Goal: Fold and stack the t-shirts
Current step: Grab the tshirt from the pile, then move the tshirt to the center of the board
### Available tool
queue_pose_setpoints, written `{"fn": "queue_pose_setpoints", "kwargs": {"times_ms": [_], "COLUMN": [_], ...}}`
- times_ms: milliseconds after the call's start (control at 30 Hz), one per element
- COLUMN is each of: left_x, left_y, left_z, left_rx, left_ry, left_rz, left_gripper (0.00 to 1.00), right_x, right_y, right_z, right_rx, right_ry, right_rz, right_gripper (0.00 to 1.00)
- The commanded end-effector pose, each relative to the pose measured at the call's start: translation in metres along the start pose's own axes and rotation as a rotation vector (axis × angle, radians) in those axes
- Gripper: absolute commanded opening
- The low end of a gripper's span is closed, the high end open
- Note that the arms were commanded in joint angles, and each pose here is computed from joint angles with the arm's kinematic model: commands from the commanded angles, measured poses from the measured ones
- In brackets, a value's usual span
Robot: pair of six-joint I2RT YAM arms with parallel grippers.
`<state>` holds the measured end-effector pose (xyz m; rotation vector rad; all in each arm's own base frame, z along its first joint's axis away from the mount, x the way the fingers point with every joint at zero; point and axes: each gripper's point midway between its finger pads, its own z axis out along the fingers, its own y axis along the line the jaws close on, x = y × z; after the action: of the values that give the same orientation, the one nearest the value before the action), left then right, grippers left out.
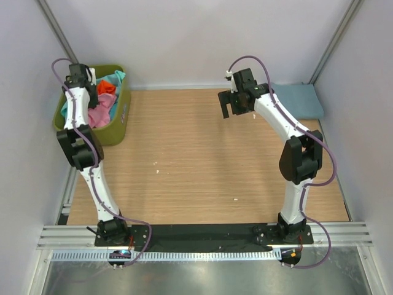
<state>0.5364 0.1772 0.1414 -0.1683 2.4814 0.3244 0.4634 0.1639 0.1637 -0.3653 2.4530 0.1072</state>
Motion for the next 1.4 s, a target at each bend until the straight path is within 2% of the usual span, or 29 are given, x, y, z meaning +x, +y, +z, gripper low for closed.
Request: {"fn": "queue_pose_setpoints", "kwargs": {"times_ms": [0,33,67,133,167,233,267,300,400,533,733,967,1233,1367], "left_x": [-0.077,-0.087,-0.102,-0.118,-0.122,-0.132,-0.132,-0.135,-0.13,-0.11,-0.061,-0.042,0.01,0.04], "left_y": [-0.014,-0.022,-0.03,-0.042,-0.06,-0.068,-0.079,-0.089,-0.114,-0.15,-0.238,-0.316,-0.411,-0.442], "left_z": [-0.12,-0.141,-0.184,-0.226,-0.248,-0.302,-0.316,-0.347,-0.392,-0.417,-0.434,-0.466,-0.47,-0.474], "left_rx": [0.085,0.125,0.159,0.207,0.269,0.309,0.353,0.432,0.604,0.782,1.003,1.144,1.291,1.358], "left_ry": [-0.289,-0.339,-0.428,-0.524,-0.564,-0.682,-0.708,-0.774,-0.821,-0.79,-0.681,-0.68,-0.549,-0.472], "left_rz": [-0.02,-0.023,-0.022,-0.013,0.005,0.012,0.018,0.033,0.027,0.036,0.192,0.345,0.483,0.526], "left_gripper": [0.0,0.0,0.0,0.0,0.0,0.0,0.0,0.0,0.0,0.0,0.0,0.0,0.0,0.0], "right_x": [-0.044,-0.051,-0.056,-0.063,-0.066,-0.065,-0.062,-0.062,-0.059,-0.059,-0.054,-0.05,-0.038,-0.029], "right_y": [-0.006,-0.008,-0.015,-0.026,-0.031,-0.038,-0.039,-0.039,-0.039,-0.044,-0.054,-0.075,-0.125,-0.142], "right_z": [-0.029,-0.035,-0.042,-0.049,-0.052,-0.055,-0.054,-0.059,-0.066,-0.079,-0.087,-0.094,-0.11,-0.115], "right_rx": [0.024,0.036,0.076,0.135,0.16,0.197,0.202,0.202,0.197,0.227,0.273,0.287,0.332,0.351], "right_ry": [-0.151,-0.174,-0.191,-0.214,-0.225,-0.221,-0.211,-0.218,-0.228,-0.246,-0.252,-0.257,-0.255,-0.247], "right_rz": [-0.083,-0.108,-0.124,-0.146,-0.147,-0.165,-0.17,-0.169,-0.152,-0.146,-0.152,-0.074,0.045,0.077], "right_gripper": [1.0,1.0,1.0,1.0,1.0,1.0,1.0,1.0,1.0,1.0,1.0,1.0,1.0,1.0]}}
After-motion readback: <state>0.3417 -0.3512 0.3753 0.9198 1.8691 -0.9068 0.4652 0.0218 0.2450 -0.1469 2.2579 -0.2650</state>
